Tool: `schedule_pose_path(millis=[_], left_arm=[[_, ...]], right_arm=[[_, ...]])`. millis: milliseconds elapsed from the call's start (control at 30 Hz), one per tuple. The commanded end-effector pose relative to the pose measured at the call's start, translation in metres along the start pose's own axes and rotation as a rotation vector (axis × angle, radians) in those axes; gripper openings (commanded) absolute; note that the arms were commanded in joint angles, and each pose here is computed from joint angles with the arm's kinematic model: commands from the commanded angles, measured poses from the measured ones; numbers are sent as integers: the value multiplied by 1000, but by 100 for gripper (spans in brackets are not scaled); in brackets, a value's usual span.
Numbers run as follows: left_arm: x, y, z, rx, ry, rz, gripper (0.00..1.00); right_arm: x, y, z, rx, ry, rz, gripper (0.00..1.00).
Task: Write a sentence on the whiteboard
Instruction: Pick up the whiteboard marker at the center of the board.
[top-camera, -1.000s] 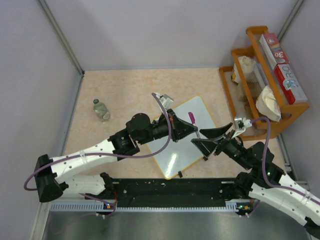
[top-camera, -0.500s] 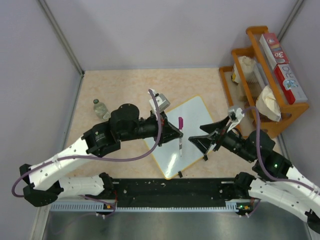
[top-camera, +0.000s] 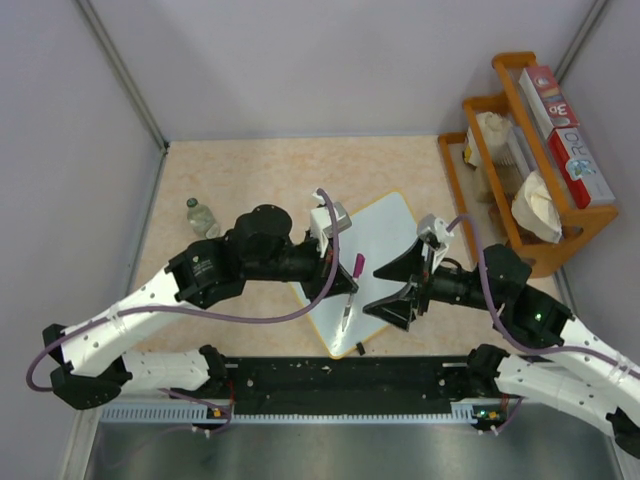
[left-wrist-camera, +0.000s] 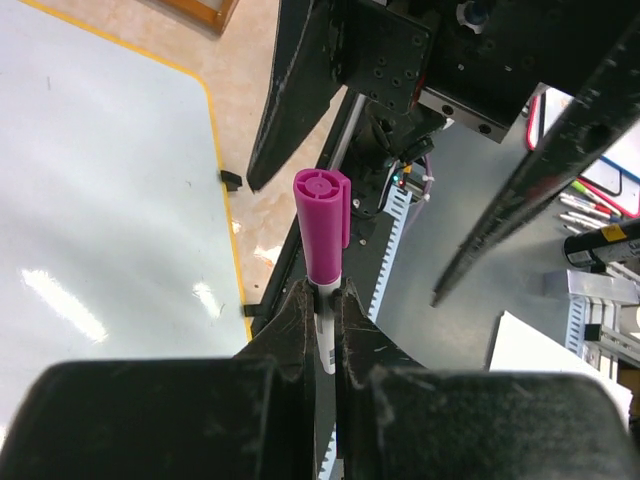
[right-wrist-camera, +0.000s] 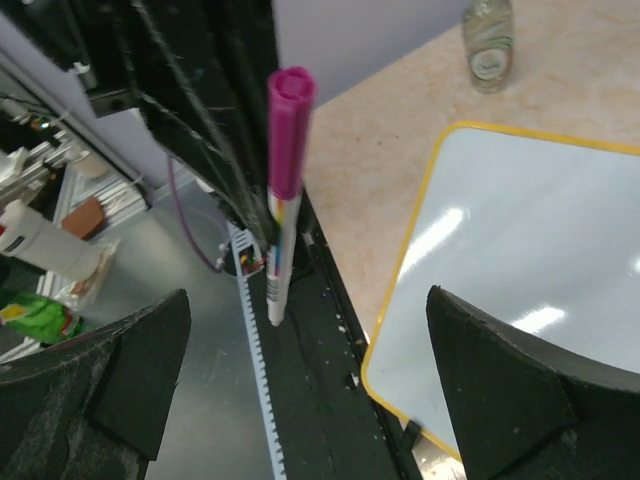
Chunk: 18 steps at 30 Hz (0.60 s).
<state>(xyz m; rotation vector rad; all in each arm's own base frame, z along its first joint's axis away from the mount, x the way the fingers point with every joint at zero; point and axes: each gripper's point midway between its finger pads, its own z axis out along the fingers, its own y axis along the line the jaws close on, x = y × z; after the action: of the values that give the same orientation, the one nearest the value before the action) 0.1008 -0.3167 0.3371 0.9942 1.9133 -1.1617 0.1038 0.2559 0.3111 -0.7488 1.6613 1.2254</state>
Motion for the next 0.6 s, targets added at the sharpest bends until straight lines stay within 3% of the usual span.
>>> schedule_pose_path(millis=[0, 300, 400, 500, 567], left_arm=[[-12, -17, -4, 83, -5, 36, 0], [-19, -29, -7, 153, -12, 57, 0], [-17, -31, -4, 180, 10, 58, 0], [-15, -31, 0, 190, 37, 60, 0], [-14, -31, 2, 198, 45, 60, 0]], right_arm=[[-5, 42, 6, -246, 28, -41, 99], [-3, 56, 13, -347, 11, 33, 96], [-3, 62, 15, -405, 0, 40, 81], [-1, 64, 15, -418, 8, 36, 59], [3, 61, 16, -410, 21, 42, 54]])
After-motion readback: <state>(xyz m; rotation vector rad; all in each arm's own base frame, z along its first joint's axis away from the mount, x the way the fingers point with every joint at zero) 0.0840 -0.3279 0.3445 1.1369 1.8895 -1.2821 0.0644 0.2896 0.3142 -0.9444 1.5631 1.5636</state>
